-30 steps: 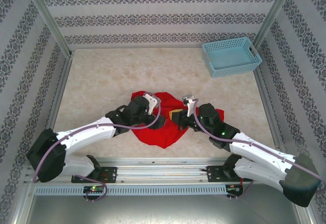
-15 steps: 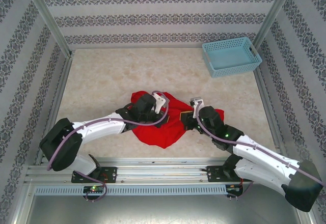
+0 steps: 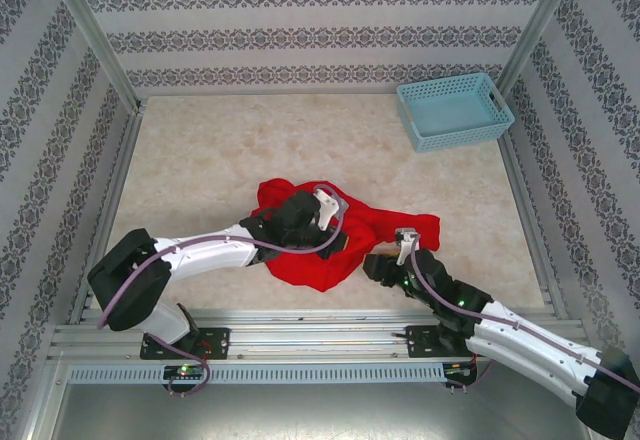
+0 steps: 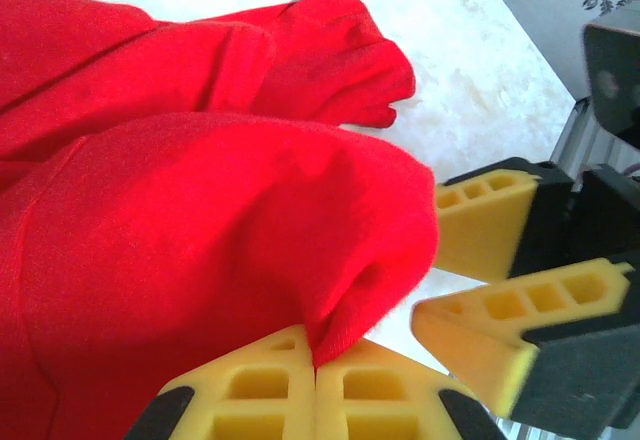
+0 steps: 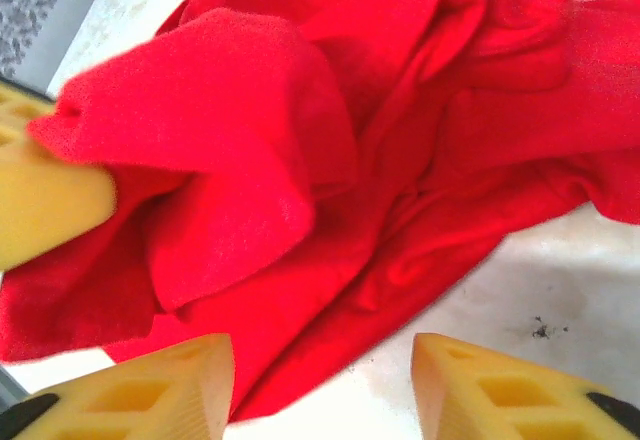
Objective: Fold the inside-out t-shirt
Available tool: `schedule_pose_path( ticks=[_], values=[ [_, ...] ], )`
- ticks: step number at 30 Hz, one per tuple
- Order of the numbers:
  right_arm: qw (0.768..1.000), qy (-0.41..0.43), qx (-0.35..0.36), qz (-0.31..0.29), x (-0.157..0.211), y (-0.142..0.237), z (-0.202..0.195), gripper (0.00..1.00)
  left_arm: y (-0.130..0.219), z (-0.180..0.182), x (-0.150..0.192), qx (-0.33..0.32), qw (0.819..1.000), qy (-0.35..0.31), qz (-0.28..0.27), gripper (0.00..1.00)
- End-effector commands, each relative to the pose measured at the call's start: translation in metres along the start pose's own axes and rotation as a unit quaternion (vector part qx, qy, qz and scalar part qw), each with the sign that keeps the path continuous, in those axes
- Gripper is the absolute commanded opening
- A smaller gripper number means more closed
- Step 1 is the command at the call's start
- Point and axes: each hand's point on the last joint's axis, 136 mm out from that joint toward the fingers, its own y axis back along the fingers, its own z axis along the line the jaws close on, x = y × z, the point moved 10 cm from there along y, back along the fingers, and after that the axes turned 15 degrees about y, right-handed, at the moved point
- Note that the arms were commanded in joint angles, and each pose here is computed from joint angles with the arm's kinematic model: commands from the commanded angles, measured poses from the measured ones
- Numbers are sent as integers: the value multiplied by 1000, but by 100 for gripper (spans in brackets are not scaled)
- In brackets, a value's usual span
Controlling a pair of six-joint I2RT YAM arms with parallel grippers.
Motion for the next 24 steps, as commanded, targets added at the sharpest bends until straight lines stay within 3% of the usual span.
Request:
schedule_pose_path(
  ticks=[1, 6, 9, 17, 24],
  values=[
    [997, -21, -18, -66, -20, -1, 10, 58, -2, -22, -6, 43, 999, -9, -5, 0],
    [999, -14, -3, -51, -33, -16, 18, 64, -2, -31, -5, 51, 999, -12, -4, 0],
    [996, -29, 80, -13, -31, -26, 9, 65, 0, -33, -5, 55, 998, -10, -11, 0],
    [961, -43, 264, 71, -19, -16, -17, 51, 7, -26, -8, 3, 999, -13, -42, 0],
    [956, -55, 253, 137, -10, -10, -22, 33, 4, -18, -17, -43, 997, 3, -62, 0]
  ],
)
